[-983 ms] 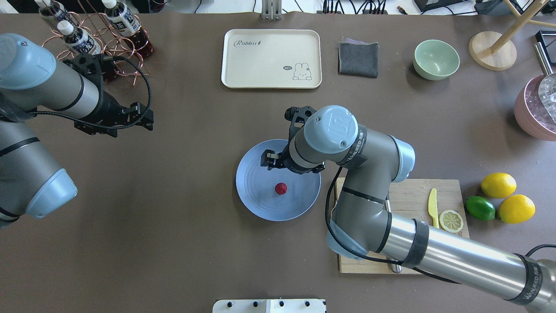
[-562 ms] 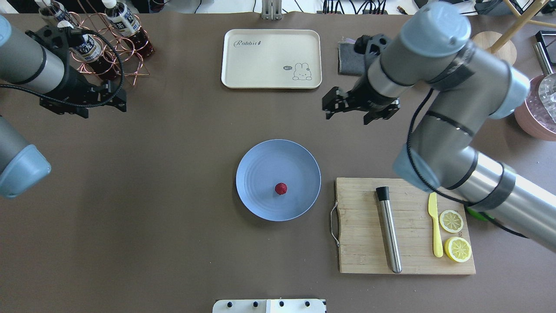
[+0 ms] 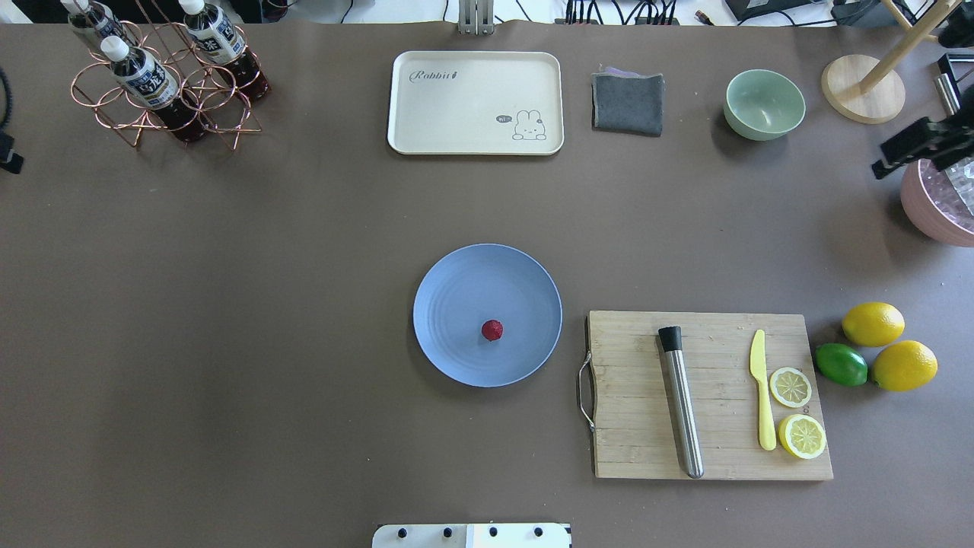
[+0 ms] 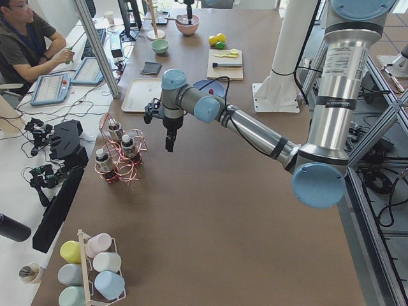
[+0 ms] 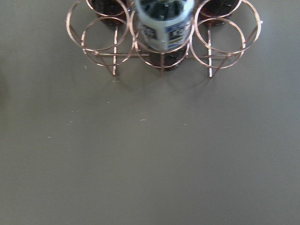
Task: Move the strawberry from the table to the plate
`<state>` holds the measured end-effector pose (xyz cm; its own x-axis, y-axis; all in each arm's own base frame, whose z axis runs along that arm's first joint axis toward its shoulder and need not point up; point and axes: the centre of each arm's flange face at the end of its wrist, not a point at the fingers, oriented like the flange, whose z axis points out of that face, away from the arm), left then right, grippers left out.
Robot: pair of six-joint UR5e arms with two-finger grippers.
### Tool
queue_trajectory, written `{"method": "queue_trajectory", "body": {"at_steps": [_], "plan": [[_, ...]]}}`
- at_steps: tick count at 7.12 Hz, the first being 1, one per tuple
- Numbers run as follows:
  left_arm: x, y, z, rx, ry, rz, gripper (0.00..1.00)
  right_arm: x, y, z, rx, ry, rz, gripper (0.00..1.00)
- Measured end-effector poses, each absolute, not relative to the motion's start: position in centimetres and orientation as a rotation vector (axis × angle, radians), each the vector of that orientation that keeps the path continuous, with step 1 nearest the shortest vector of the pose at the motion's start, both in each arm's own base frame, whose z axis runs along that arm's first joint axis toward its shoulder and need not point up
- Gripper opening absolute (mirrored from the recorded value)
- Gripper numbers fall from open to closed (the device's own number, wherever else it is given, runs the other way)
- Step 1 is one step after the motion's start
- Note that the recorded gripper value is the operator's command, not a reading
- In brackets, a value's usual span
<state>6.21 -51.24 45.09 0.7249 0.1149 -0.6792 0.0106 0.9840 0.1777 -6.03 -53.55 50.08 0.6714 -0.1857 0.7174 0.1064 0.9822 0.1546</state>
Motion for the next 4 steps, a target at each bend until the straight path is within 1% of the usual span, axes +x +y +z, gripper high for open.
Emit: {"method": "queue_trajectory", "body": {"at_steps": [1,2,4], "plan": [[2.6,-50.9,48.7,0.176,0.745,0.103,0.97,-0.2,-52.5,56.0,0.098,-0.799,-0.195,1.00],[-0.6,-50.7,52.3,0.178,0.731,0.145,0.97,4.2,-51.6,60.6,0.095,-0.790,-0.211,1.00],[-5.4,-50.3,57.1,0.168,0.757,0.156,0.97,8.9,-50.4,65.4,0.084,-0.781,-0.205,1.00]]}}
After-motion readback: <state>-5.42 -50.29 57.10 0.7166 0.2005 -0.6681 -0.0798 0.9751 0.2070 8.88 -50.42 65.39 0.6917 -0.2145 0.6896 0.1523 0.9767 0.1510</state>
